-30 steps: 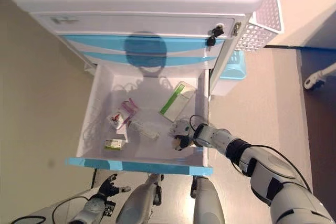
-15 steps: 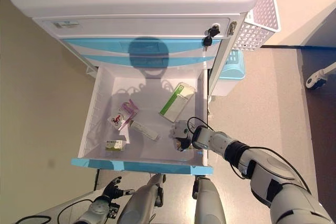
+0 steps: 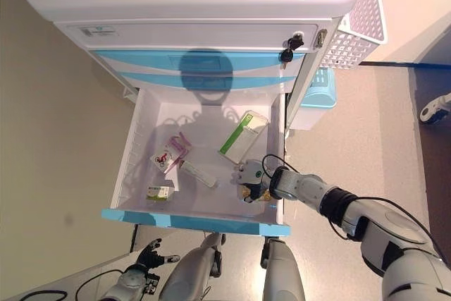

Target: Open the drawer and pick up the medicine

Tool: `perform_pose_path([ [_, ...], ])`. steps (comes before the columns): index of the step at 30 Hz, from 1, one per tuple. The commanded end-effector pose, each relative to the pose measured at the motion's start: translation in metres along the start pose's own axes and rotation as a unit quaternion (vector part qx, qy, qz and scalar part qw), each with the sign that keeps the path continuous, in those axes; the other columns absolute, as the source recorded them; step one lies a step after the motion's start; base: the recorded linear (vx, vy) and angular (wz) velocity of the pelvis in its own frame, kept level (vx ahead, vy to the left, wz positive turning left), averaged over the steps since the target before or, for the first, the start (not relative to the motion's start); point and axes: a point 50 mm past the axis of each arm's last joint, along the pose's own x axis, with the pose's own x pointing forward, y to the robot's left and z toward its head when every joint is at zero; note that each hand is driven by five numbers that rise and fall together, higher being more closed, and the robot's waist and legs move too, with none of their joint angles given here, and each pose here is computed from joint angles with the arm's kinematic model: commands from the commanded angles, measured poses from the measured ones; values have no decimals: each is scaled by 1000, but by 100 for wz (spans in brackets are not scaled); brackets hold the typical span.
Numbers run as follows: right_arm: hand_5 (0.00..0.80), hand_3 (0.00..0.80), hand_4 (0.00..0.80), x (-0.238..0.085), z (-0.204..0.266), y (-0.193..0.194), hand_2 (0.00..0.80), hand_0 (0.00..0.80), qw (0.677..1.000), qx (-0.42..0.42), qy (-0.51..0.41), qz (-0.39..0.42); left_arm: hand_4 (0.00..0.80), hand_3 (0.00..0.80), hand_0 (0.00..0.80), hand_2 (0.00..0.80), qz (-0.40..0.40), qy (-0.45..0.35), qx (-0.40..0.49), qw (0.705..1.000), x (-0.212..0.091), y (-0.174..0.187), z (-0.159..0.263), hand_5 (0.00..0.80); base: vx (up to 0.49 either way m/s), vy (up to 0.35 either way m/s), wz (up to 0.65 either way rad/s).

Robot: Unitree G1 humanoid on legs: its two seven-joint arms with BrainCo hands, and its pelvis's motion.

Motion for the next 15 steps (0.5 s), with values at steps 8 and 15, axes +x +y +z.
perform_pose_path([
  [8, 800, 800, 800, -6, -15, -12, 800, 800, 999, 11, 16, -41, 0, 0, 0, 0, 12, 13, 8, 1000, 0, 4, -6, 0, 0, 0, 0],
  [15, 800, 800, 800, -12, -12, -6, 800, 800, 998, 33, 26, -54, 0, 0, 0, 0, 9, 21, 12, 1000, -2, 1, -12, 0, 23, 1, 1],
])
